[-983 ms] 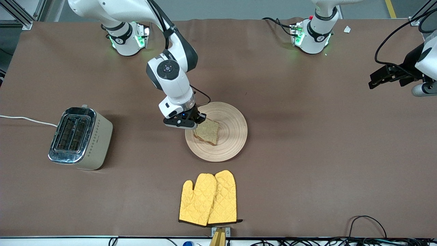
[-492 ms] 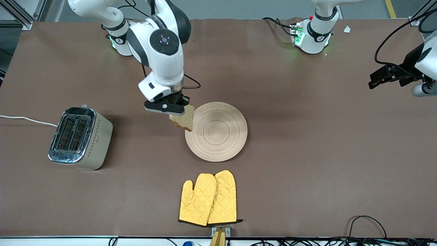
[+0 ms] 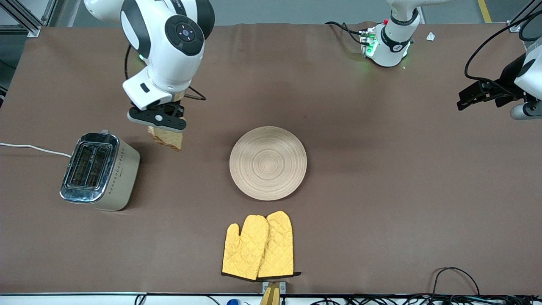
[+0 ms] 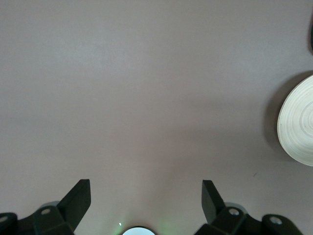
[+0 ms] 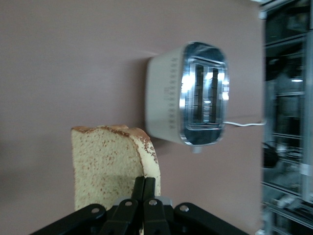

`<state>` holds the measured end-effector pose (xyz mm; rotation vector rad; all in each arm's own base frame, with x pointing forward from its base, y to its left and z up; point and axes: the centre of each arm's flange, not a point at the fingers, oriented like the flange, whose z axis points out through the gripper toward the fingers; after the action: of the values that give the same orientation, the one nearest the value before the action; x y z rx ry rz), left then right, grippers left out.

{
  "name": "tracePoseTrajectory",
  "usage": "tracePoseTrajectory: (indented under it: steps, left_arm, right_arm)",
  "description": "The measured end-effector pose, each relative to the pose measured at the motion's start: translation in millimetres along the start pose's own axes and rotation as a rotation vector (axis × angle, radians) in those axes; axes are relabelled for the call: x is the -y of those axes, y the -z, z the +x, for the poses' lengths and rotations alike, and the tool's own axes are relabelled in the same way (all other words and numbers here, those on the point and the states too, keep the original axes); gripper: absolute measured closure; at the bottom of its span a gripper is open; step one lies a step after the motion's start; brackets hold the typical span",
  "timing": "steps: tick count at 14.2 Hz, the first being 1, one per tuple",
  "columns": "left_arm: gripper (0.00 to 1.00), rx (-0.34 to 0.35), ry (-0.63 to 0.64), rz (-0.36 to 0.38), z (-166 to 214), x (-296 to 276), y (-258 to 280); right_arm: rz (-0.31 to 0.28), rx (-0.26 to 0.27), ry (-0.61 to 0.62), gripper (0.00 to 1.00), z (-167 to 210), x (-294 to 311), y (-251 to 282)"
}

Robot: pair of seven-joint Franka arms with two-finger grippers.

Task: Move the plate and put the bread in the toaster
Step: 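Lift the bread with the right gripper and carry it to the toaster, then lower the bread into the toaster slot with the right gripper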

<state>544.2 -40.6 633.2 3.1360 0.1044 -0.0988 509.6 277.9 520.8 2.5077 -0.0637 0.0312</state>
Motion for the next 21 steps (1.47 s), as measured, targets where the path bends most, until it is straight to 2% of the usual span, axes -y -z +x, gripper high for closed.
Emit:
tracePoseTrajectory:
  steps: [2,6,10,14,18,21]
  left_arm:
    - [0.00,0.000,-0.001,0.000,0.0,-0.3,0.0]
    - [0.00,0.000,-0.003,0.000,-0.2,-1.6,0.0]
    - [0.00,0.000,-0.006,0.000,-0.5,-3.3,-0.1]
    - [0.00,0.001,-0.009,0.001,-0.7,-5.2,-0.4]
    - [0.00,0.002,-0.012,0.001,-0.7,-6.5,-1.2]
    - [0.00,0.000,-0.013,0.001,-0.1,-7.6,-1.8]
  right_arm:
    - [-0.096,0.004,-0.003,0.98,1.1,-10.0,-6.4]
    - [-0.279,-0.034,-0.015,0.98,13.5,-26.1,-21.7]
    - [-0.423,-0.047,-0.027,0.98,38.8,-33.2,-59.0]
    - [-0.474,-0.049,-0.020,0.98,70.3,-34.5,-105.4]
    - [-0.490,-0.066,-0.030,0.98,95.2,-52.4,-136.6]
    - [-0.508,-0.047,-0.030,0.98,106.2,-60.4,-162.4]
